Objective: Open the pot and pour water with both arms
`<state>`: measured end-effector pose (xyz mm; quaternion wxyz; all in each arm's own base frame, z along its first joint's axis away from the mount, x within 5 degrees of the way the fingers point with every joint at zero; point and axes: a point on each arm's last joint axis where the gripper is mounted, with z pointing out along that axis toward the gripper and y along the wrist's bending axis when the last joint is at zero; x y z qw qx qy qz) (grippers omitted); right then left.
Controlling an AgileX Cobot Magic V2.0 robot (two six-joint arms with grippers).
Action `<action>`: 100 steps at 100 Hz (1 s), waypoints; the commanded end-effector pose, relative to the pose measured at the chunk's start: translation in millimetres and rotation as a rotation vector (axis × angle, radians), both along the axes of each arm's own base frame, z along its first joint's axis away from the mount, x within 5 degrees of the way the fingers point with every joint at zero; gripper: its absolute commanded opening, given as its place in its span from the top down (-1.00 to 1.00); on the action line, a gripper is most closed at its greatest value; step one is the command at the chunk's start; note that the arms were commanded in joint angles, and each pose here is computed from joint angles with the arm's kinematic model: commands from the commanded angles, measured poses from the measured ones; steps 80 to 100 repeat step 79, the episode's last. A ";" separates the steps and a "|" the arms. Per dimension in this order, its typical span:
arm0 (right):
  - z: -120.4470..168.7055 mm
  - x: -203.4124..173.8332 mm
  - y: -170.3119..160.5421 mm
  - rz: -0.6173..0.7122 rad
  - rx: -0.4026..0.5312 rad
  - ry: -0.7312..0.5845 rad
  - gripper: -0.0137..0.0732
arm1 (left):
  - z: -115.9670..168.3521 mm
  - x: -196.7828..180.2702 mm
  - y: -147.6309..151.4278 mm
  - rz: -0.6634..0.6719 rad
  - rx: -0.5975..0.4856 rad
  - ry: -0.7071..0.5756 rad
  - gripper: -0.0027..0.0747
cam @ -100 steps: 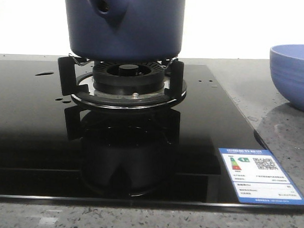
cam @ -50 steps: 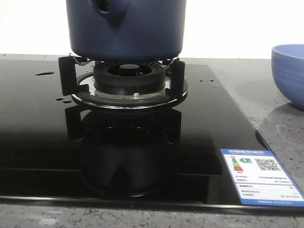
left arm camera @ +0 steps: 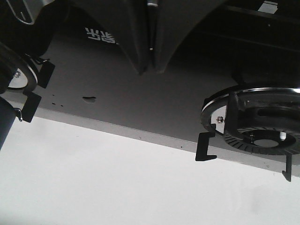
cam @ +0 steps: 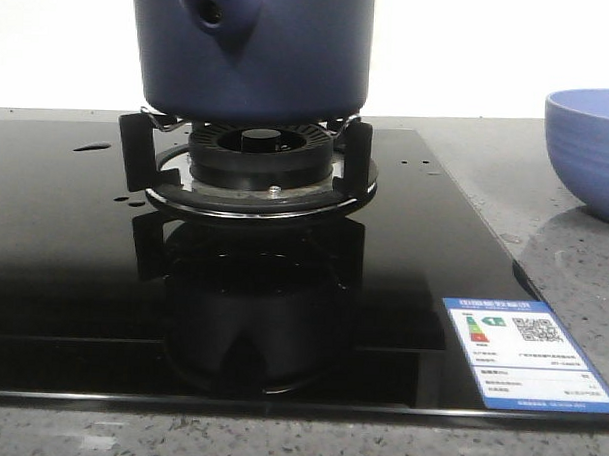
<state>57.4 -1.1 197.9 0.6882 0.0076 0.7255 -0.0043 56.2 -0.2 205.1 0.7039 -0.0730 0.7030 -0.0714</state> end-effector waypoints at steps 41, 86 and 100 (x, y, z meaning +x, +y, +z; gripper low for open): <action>-6.6 -1.6 -0.6 -0.006 -0.033 -0.007 0.81 | -3.5 -0.8 0.4 0.002 -0.018 -0.065 0.98; -6.6 -1.6 -0.6 -0.006 -0.033 -0.007 0.81 | -3.5 -0.8 0.4 0.002 -0.018 -0.065 0.98; -6.6 -1.6 -0.6 -0.006 -0.033 -0.007 0.81 | -3.5 -0.8 0.4 0.002 -0.018 -0.065 0.98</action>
